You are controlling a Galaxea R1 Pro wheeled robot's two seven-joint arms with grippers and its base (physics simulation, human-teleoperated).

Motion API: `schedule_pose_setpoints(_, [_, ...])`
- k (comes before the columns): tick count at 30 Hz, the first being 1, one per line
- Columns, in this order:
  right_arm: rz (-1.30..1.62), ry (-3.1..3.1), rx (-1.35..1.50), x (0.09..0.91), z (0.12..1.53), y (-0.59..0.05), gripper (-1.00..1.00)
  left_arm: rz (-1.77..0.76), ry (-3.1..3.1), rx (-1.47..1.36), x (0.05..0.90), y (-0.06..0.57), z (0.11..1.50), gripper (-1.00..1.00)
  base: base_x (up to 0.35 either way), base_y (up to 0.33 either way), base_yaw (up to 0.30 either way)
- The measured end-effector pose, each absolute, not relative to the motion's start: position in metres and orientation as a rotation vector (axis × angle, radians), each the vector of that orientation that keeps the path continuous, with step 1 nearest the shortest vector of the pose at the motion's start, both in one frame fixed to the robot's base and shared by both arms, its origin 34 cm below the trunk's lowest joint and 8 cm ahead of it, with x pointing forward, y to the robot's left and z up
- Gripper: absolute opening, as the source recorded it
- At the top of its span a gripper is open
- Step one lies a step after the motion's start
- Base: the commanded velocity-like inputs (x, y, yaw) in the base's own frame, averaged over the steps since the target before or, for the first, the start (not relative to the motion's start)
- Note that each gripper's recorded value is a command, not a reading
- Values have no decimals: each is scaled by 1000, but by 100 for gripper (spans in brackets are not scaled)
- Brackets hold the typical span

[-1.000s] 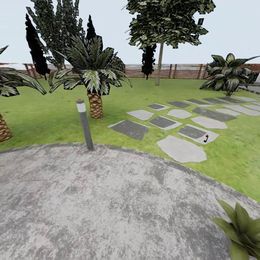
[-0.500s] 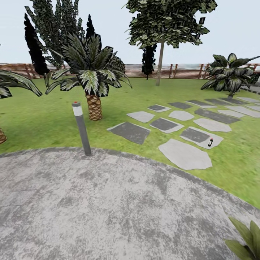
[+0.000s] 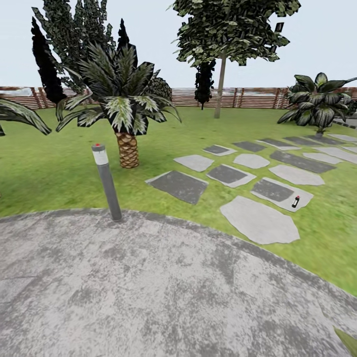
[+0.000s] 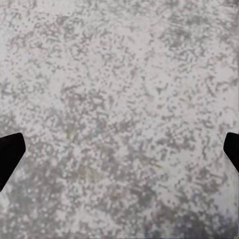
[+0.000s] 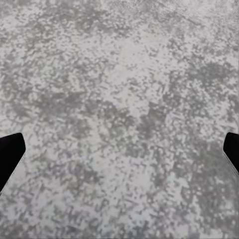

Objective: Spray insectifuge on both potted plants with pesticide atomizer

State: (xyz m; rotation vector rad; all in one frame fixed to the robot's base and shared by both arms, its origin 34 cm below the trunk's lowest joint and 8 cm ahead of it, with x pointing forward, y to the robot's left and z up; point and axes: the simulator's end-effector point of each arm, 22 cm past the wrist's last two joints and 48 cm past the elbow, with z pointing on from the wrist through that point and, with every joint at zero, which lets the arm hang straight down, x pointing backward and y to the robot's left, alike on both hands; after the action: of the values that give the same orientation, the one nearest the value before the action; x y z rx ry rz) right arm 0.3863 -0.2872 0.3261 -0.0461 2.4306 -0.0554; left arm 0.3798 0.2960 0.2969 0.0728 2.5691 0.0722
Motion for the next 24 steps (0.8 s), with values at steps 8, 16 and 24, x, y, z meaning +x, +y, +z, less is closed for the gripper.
schedule_pose_setpoints(8, [-55,2432,-46,386,326,-287,100,72,2569,73,380,296,297,100,339,0,-35])
schedule_pose_setpoints(16, [-55,2432,-46,386,326,-287,100,72,2569,73,380,296,297,100,339,0,-215])
schedule_pose_setpoints(24, [-55,2433,-46,385,326,-287,100,73,2569,73,380,296,297,100,339,0,-266])
